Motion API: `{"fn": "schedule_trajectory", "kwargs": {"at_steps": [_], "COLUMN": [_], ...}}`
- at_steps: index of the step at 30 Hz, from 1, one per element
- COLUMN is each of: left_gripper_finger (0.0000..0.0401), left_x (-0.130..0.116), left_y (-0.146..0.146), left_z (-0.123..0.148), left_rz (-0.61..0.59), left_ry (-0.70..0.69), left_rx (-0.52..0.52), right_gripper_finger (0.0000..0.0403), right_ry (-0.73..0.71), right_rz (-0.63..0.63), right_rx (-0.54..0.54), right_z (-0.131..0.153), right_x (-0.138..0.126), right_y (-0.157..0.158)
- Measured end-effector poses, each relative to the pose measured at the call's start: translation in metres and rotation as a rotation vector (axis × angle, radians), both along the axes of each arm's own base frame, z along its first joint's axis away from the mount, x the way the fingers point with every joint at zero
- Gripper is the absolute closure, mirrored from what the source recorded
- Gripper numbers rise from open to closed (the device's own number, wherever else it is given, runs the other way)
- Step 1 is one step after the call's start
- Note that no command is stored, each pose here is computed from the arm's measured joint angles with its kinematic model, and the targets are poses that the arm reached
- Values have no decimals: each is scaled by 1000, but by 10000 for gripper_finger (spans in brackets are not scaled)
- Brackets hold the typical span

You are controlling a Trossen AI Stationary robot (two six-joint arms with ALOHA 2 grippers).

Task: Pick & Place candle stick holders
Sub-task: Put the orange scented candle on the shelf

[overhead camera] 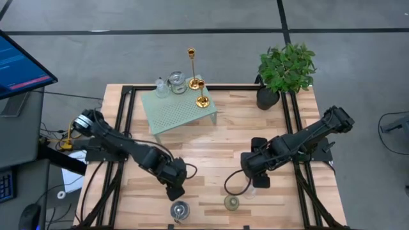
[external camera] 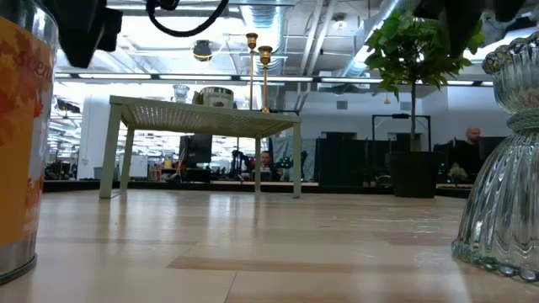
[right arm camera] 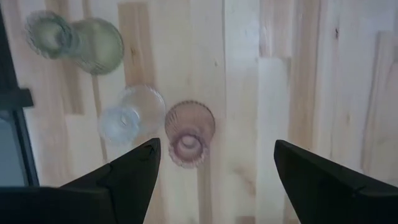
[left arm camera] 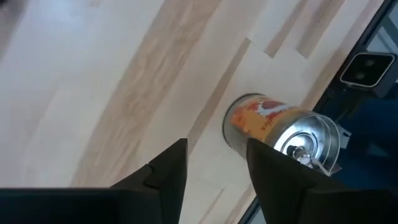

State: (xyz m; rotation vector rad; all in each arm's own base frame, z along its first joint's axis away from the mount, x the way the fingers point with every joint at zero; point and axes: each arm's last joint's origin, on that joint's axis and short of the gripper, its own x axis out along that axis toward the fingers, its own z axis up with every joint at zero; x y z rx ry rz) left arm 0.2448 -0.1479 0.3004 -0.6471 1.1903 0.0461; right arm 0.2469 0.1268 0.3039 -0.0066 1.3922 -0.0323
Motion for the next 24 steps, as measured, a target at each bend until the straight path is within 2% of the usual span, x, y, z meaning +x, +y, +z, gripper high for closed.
{"fn": "schedule_trajectory", "kwargs": {"at_steps": [7,13,24], "left_gripper_finger": [240,240,240], "left_x": [9,12,10], "left_y": [-23,-32,-45], "left_z": [-9,-20,-28], "left_rz": [41,70,-59], "left_ry": [-13,32,45], "left_rx": [-76,-81,-70], "right_gripper_finger": [99,99,99], "right_ry": [29,-11,-80], "right_rz": [45,68,72], "right_rx": [-22,-33,-4], "right_z": [11,22,40], "right_x": [-16,-26,-43], "right_y": [-7,-14,-23]}}
